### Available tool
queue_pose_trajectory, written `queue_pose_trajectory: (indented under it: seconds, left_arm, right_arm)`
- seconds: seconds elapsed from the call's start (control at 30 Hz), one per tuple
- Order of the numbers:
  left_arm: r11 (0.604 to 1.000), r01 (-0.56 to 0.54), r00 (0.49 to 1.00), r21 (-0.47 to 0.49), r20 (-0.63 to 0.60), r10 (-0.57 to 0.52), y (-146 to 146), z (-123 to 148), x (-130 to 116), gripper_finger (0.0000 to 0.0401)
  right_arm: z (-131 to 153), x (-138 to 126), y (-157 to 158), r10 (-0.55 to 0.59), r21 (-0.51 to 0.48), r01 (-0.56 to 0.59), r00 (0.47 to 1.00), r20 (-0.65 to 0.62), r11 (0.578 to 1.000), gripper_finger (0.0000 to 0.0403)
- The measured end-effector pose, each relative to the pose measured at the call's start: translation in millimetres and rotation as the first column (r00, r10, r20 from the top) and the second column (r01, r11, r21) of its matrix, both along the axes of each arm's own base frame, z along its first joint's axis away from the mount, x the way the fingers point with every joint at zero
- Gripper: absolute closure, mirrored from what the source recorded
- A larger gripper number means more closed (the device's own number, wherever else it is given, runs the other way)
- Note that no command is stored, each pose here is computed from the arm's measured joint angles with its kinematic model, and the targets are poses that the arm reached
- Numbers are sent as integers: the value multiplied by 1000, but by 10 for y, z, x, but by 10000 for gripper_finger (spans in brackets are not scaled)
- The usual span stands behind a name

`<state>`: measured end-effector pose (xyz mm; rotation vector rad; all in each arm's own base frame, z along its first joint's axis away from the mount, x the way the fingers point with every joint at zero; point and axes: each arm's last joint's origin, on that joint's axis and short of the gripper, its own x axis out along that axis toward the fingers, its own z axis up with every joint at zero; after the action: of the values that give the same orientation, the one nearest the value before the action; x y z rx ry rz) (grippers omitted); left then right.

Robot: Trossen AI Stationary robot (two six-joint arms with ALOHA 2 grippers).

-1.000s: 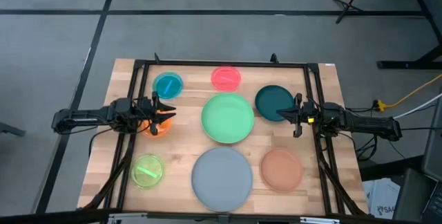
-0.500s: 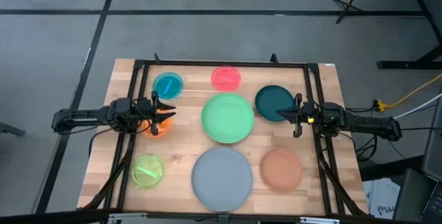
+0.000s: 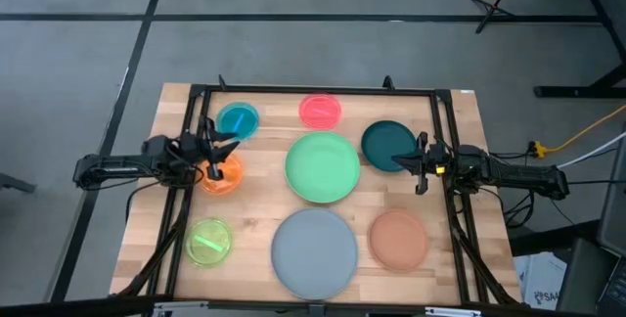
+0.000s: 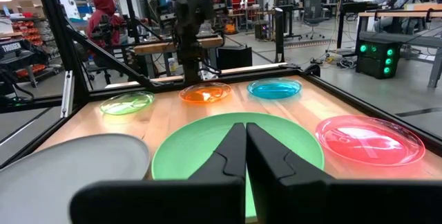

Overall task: Stack plastic plates
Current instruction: Stack the green plate on top of the gray plate

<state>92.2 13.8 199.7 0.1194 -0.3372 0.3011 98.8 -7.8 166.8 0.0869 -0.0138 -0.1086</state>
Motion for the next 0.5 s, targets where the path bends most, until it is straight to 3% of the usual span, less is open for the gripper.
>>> queue_pose_trajectory:
  seconds: [0.5]
  left_arm:
    - [1000,12,999,-22,49,-11,-2,37,-14,298]
  right_arm:
    - [90,-4,-30,-105,75,98,989,100,992,398]
